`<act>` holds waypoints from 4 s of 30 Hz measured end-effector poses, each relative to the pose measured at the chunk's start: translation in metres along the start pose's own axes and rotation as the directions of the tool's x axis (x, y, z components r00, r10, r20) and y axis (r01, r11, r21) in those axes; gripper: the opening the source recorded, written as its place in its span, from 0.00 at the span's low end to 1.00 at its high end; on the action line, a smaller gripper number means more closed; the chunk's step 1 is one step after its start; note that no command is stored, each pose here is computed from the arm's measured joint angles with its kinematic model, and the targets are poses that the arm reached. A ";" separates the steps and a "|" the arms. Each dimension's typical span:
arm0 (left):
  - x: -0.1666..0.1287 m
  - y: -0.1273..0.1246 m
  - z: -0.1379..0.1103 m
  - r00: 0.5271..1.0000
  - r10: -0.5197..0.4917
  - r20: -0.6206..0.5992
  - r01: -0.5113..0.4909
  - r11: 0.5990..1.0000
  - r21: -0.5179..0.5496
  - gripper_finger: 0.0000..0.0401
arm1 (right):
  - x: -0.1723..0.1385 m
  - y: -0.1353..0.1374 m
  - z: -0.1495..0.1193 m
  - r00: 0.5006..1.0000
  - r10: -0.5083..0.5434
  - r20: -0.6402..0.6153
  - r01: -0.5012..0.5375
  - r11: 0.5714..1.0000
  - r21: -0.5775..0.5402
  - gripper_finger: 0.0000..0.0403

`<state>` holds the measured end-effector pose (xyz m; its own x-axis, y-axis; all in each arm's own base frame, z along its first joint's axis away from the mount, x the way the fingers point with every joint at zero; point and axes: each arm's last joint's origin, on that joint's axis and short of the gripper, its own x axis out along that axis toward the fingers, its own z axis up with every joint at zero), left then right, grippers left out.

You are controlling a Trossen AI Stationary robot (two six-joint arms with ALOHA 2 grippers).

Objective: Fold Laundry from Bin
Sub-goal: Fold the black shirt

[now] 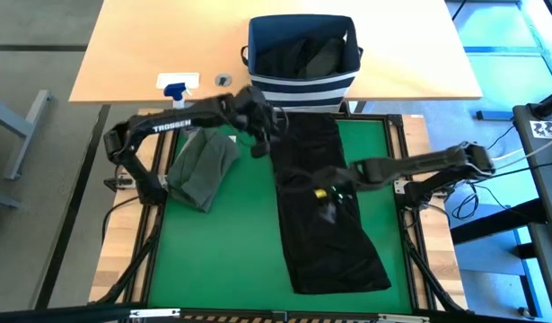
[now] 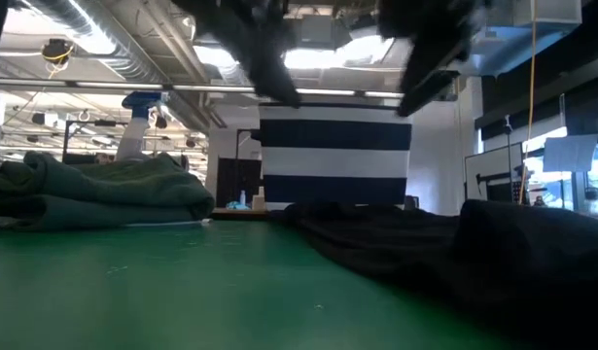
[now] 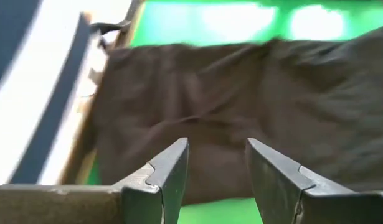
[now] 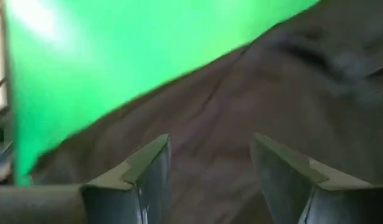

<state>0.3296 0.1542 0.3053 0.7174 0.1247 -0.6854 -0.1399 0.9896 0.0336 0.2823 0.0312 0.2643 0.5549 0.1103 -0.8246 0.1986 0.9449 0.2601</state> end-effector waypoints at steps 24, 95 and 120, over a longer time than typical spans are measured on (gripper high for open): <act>0.078 -0.352 -0.039 0.950 -0.299 0.093 0.310 0.857 -0.412 0.39 | -0.007 0.126 -0.199 0.979 0.152 -0.139 -0.187 0.940 -0.286 0.55; 0.103 -0.407 -0.071 0.786 -0.586 -0.195 0.483 0.780 -0.397 0.39 | 0.063 0.085 -0.155 0.979 -0.190 0.074 0.204 0.938 -0.282 0.55; 0.116 -0.416 -0.092 0.662 -0.680 -0.315 0.537 0.723 -0.434 0.39 | 0.063 0.085 -0.155 0.980 -0.186 0.068 0.198 0.939 -0.282 0.55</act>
<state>0.4079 -0.2499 0.1448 0.3547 -0.6135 -0.7056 -0.0121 0.7516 -0.6595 0.2087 0.1660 0.1563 0.5619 -0.0886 -0.8224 0.0686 0.9958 -0.0605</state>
